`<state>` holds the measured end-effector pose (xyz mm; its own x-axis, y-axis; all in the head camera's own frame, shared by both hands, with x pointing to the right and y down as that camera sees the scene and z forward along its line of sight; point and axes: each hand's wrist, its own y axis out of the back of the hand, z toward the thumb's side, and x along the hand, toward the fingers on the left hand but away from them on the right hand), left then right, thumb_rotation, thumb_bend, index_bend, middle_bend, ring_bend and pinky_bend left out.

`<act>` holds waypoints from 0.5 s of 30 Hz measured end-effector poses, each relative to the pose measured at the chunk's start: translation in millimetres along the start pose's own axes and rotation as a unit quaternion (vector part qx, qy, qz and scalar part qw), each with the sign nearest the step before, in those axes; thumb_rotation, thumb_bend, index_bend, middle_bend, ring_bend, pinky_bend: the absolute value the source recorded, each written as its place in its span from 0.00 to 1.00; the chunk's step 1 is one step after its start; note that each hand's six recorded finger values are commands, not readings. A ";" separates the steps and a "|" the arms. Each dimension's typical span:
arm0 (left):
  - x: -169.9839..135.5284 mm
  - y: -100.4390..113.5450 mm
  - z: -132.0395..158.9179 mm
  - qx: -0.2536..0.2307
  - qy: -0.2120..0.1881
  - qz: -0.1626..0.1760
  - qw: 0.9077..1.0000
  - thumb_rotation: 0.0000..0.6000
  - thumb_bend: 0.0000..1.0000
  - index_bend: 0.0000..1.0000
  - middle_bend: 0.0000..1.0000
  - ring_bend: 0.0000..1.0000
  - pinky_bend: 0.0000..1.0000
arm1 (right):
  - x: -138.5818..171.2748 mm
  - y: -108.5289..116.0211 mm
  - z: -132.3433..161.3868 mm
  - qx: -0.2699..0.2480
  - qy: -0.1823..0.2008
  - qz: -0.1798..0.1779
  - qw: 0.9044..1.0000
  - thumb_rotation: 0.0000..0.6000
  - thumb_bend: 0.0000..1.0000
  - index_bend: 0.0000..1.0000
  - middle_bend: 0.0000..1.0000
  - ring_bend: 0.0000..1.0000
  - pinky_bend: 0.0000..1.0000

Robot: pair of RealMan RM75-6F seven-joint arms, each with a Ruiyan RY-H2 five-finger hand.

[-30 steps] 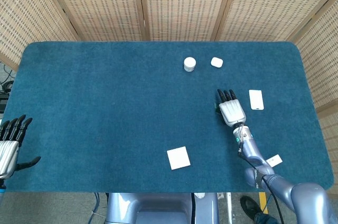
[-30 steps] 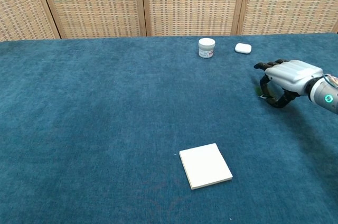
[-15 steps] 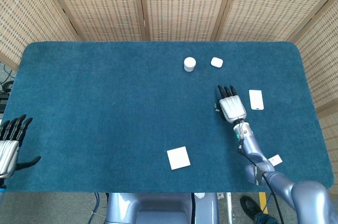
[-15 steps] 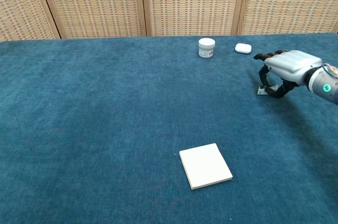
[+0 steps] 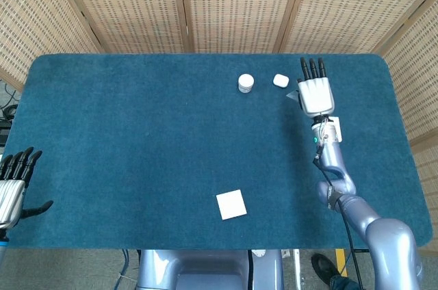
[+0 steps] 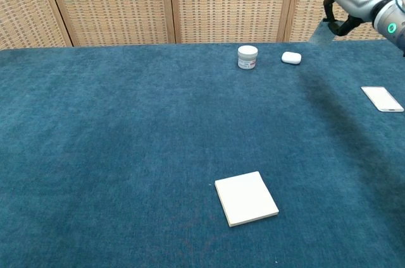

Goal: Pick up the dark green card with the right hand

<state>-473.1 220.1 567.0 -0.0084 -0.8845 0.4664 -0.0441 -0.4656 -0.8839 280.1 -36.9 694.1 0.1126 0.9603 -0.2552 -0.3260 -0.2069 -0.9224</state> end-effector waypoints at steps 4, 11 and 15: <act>-0.3 0.6 -0.1 -0.002 -0.001 -0.001 1.000 1.00 0.00 0.00 0.00 0.00 0.00 | 5.6 7.3 -2.7 -0.020 0.006 -0.017 1.000 1.00 0.53 0.44 0.04 0.00 0.00; -4.4 2.9 0.5 -0.007 -0.005 -0.001 1.000 1.00 0.00 0.00 0.00 0.00 0.00 | 33.6 19.7 -2.5 -0.112 0.020 -0.036 0.993 1.00 0.00 0.00 0.00 0.00 0.00; -7.4 4.3 -0.6 -0.012 -0.007 -0.003 1.000 1.00 0.00 0.00 0.00 0.00 0.00 | 59.1 30.3 -3.8 -0.162 0.035 -0.028 0.986 1.00 0.00 0.00 0.00 0.00 0.00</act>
<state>-473.9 224.6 559.8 0.0050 -0.8820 0.4713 -0.0675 -0.4705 -0.8798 280.5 12.8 649.9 0.1892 0.9590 -0.2110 -0.0011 -0.2147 -0.9767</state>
